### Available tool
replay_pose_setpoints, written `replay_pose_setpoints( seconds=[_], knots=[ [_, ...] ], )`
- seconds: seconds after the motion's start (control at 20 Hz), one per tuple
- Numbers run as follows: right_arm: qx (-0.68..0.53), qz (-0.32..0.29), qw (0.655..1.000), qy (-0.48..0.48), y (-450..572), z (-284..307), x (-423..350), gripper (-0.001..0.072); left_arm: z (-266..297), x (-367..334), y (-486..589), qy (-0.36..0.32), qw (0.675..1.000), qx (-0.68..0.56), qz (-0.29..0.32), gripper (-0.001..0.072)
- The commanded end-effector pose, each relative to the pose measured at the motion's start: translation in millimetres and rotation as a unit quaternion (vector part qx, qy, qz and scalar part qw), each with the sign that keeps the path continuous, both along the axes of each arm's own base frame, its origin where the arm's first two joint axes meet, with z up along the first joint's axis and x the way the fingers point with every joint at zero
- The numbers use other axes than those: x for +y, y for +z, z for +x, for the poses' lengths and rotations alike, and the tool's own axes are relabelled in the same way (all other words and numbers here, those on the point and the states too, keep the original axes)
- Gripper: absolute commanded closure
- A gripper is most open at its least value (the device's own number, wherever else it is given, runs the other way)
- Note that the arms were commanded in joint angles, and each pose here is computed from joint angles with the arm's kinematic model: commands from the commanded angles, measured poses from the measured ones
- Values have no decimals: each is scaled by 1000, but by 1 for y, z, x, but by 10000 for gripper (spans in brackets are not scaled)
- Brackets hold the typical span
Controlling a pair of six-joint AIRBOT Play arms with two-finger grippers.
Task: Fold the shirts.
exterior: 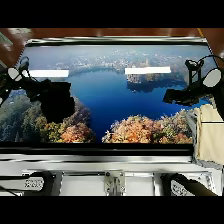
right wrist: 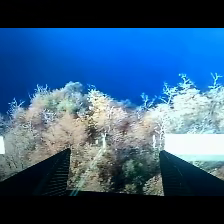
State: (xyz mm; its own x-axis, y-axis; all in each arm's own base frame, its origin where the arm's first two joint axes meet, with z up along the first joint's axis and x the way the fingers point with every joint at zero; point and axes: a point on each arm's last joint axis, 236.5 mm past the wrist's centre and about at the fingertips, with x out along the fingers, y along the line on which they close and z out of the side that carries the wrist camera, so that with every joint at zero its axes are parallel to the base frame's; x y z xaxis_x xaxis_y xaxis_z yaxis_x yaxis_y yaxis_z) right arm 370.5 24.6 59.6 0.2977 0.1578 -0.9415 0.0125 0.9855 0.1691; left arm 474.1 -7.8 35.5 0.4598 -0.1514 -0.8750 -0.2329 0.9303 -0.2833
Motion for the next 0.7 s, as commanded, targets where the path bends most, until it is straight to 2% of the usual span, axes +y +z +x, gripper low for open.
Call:
replay_pose_setpoints(
  seconds=[0.0,0.2,0.35,0.45,0.65],
  knots=[
    [7,9,1000,2,1,-4,5,37,-21,-69,129,-92,983,-157,4,667],
    [-39,24,999,8,35,-10,13,37,-106,-175,254,-194,930,-306,-56,667],
    [-110,15,994,7,80,-21,11,36,-150,-236,280,-253,902,-331,-111,667],
    [-139,14,990,8,101,-32,11,37,-159,-271,254,-282,902,-304,-125,667],
    [-98,5,995,17,97,-61,10,37,-163,-324,118,-292,934,-160,-127,666]
  ],
)
